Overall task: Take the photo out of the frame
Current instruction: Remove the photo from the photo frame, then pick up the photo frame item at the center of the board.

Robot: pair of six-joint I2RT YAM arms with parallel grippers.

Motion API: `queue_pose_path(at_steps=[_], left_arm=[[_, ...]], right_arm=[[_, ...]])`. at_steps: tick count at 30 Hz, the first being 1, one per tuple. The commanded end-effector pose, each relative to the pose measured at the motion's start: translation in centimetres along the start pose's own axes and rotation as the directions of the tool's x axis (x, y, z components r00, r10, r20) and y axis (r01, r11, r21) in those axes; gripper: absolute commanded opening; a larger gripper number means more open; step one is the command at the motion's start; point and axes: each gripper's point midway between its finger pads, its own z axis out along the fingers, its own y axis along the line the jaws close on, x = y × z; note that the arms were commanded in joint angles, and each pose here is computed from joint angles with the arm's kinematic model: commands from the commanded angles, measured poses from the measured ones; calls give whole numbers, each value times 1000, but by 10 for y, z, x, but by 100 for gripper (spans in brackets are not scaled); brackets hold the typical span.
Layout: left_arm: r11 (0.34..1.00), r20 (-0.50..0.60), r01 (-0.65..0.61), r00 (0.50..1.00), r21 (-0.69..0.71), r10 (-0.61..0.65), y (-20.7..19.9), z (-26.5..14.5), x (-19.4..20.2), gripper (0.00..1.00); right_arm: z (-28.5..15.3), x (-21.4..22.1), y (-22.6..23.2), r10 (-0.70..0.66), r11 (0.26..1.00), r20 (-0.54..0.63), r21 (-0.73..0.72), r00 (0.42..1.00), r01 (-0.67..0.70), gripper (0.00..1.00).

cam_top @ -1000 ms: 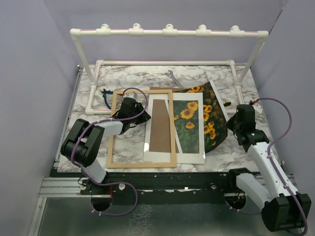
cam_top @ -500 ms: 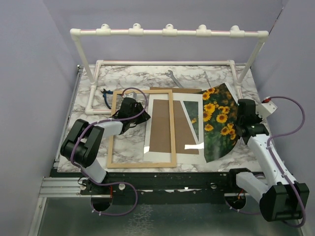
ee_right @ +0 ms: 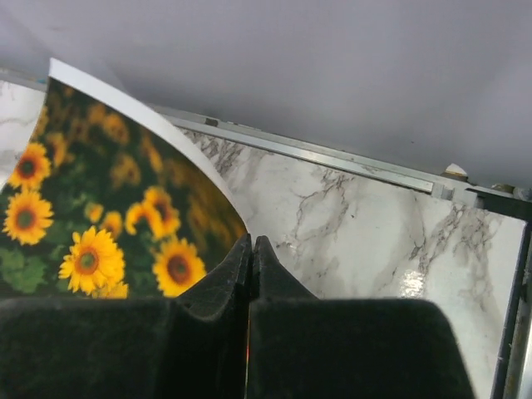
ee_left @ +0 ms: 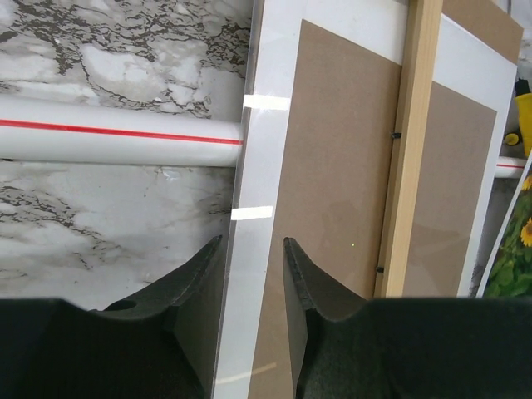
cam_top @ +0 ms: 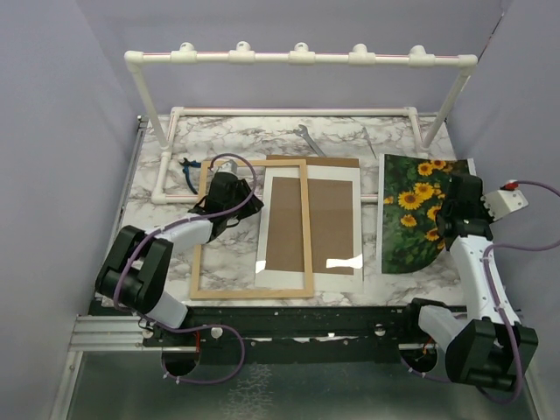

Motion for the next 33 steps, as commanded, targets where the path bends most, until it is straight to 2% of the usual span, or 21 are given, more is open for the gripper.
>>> queue_pose_path(at_steps=[1, 3, 4, 5, 9, 11, 13, 15, 17, 19, 21, 24, 27, 33], left_arm=[[999, 40, -14, 999, -31, 16, 1, -20, -9, 36], [1000, 53, -10, 999, -25, 11, -1, -26, -12, 37], [1000, 58, -6, 998, -19, 7, -3, -30, -12, 37], [1000, 61, -2, 998, -12, 2, -4, -33, -13, 37], [1000, 75, -2, 997, -31, 4, -1, -44, -15, 39], [996, 106, -2, 994, -92, 12, 9, -50, -21, 41], [992, 139, 4, 990, -129, 14, 14, -59, -26, 43], [988, 175, 12, 984, -157, 15, 19, -69, -32, 47], [982, 216, 16, 976, -191, 26, 23, -81, -41, 52], [972, 247, 17, 968, -234, 42, 30, -92, -47, 58], [962, 266, 24, 963, -274, 51, 37, -101, -50, 64], [959, 284, 51, 958, -280, 32, 41, -109, -48, 66], [964, 295, 73, 955, -256, 7, 41, -115, -44, 67], [949, 315, 90, 949, -301, 9, 53, -126, -42, 69]], right_arm=[[7, -11, 8, 26, 1000, 49, -16, 998, -25, 15], [10, -3, 14, -1, 999, 12, -32, 1000, 1, 41], [10, 0, 15, -8, 1000, -9, -26, 1000, 7, 57], [10, 1, 15, -11, 1000, -21, -20, 1000, 10, 63], [4, -12, 20, -32, 998, -4, -56, 999, 32, 66], [-2, -20, 30, -80, 990, -5, -117, 997, 79, 69], [-13, -22, 49, -156, 961, -42, -237, 987, 142, 73], [-32, -13, 80, -241, 879, -85, -442, 967, 180, 74], [-60, 7, 111, -303, 752, -152, -644, 941, 139, 72], [-88, 33, 131, -368, 665, -217, -741, 904, 93, 68], [-120, 69, 151, -472, 593, -194, -792, 860, 147, 69], [-168, 127, 173, -587, 484, -158, -855, 794, 187, 73], [-212, 175, 187, -643, 417, -154, -892, 750, 175, 73], [-269, 241, 208, -715, 365, -98, -897, 692, 250, 74]])
